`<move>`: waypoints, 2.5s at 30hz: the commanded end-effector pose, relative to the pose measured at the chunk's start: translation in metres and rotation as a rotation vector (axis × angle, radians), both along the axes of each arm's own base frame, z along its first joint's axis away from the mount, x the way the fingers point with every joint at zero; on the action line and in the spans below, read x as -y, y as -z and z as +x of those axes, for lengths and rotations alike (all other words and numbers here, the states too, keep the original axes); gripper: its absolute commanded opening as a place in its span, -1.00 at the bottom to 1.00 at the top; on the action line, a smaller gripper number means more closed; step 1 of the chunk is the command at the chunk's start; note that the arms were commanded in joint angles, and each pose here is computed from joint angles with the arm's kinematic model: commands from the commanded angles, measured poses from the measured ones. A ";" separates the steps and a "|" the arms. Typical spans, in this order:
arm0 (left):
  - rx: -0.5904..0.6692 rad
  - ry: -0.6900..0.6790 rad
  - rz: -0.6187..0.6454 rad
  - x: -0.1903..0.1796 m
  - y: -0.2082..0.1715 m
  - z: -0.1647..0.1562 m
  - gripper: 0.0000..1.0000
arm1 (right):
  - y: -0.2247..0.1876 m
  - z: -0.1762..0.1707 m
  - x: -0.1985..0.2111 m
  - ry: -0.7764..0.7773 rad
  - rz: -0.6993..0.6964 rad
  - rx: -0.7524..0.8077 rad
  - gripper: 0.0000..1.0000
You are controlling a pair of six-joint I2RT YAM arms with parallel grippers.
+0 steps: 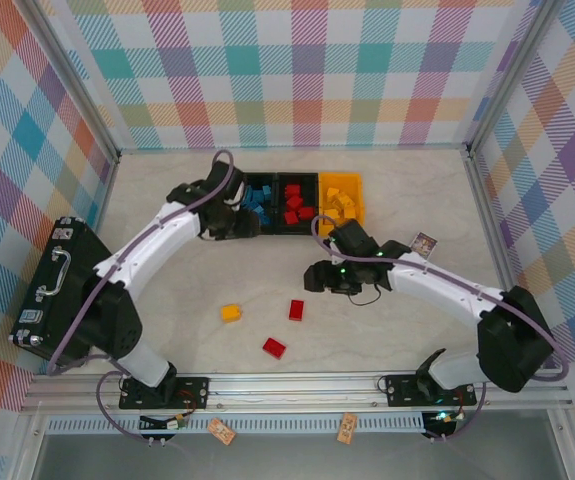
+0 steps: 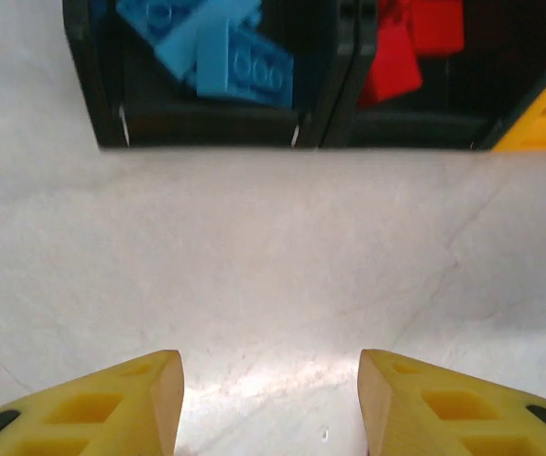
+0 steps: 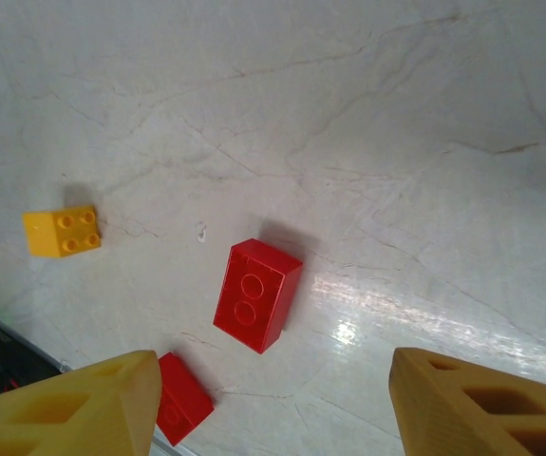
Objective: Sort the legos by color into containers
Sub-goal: Pick up the lego from the bottom-center of the table, then place the lego in the container.
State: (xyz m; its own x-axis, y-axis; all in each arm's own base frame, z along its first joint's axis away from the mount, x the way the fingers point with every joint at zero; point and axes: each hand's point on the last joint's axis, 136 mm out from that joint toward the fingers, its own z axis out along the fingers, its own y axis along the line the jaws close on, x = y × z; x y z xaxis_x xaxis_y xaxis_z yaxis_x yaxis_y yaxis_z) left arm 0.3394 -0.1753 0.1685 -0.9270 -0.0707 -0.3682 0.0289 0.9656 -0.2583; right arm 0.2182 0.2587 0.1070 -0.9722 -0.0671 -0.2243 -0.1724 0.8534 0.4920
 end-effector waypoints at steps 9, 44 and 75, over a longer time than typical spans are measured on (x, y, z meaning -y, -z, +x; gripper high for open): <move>-0.150 -0.091 -0.199 -0.011 0.048 -0.078 0.03 | 0.034 -0.009 -0.028 0.005 -0.121 -0.101 0.30; -0.219 -0.110 -0.246 -0.008 0.074 -0.098 0.03 | 0.042 0.011 -0.052 -0.055 -0.342 -0.079 -0.57; -0.138 -0.113 -0.282 0.021 0.058 -0.085 0.03 | -0.027 0.255 -0.023 0.095 -0.392 0.216 -0.50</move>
State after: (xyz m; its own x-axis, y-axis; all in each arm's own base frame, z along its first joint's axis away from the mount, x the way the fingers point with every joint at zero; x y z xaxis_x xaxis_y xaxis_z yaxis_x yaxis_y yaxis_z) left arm 0.2551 -0.1937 0.1138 -0.9488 -0.2515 -0.1911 -0.1213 0.8487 -0.5147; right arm 0.4679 0.2877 0.1294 -0.9193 -0.0710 -0.3871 -0.1351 0.9808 0.1410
